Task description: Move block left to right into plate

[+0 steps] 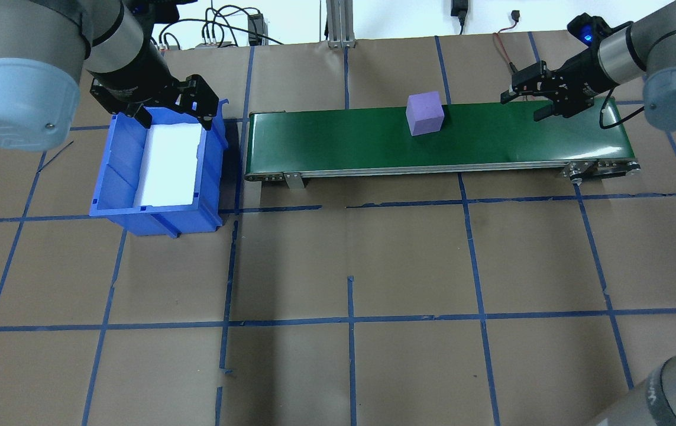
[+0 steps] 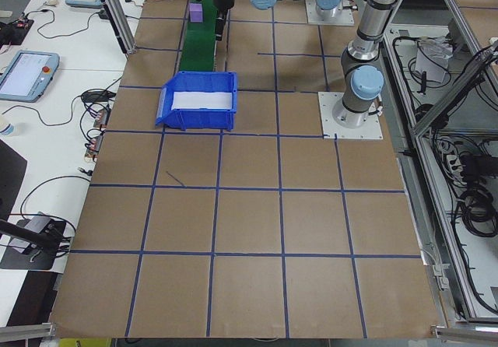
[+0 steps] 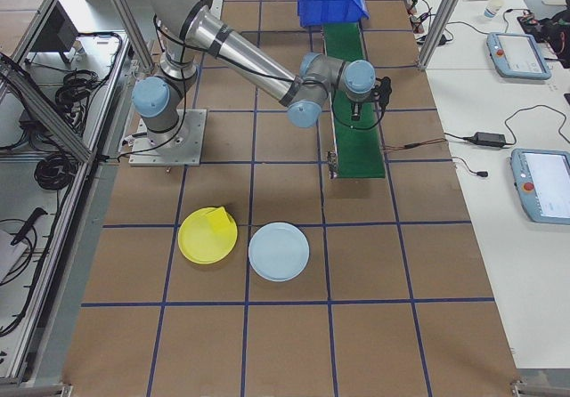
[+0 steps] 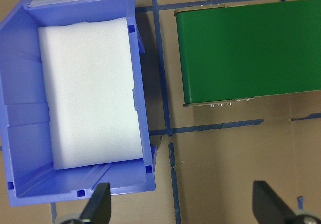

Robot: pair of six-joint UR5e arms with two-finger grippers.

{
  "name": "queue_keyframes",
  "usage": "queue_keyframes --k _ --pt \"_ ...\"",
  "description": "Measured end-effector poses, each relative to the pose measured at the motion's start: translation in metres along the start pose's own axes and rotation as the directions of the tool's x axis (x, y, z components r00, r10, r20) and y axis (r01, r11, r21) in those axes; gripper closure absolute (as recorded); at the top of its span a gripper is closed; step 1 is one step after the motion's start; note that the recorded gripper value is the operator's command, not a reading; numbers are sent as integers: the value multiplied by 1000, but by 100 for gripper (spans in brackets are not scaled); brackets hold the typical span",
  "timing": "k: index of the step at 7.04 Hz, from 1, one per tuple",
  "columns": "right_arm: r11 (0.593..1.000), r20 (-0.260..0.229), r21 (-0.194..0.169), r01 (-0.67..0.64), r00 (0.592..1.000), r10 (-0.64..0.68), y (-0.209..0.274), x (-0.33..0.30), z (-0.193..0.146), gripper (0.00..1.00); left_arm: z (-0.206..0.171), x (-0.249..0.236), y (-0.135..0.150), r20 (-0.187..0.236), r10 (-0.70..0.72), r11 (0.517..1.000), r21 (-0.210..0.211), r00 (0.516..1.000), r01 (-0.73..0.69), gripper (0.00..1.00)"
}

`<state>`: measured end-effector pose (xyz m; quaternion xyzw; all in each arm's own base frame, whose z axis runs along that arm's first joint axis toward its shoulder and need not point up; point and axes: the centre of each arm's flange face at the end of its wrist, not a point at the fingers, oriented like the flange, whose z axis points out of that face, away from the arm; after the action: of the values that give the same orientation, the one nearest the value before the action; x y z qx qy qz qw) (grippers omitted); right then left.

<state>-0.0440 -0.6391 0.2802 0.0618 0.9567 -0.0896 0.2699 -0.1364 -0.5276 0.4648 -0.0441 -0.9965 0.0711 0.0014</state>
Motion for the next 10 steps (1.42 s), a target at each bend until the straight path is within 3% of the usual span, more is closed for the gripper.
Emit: queue_keyframes --k 3,10 --pt "999 -5 39 23 1000 -23 -2 3 4 3 0 0 0 0 0 1000 -1 1000 0 0" --pt "997 19 82 4 1000 -6 -19 0 1 3 -1 0 1 2 -3 1000 -3 1000 3 0"
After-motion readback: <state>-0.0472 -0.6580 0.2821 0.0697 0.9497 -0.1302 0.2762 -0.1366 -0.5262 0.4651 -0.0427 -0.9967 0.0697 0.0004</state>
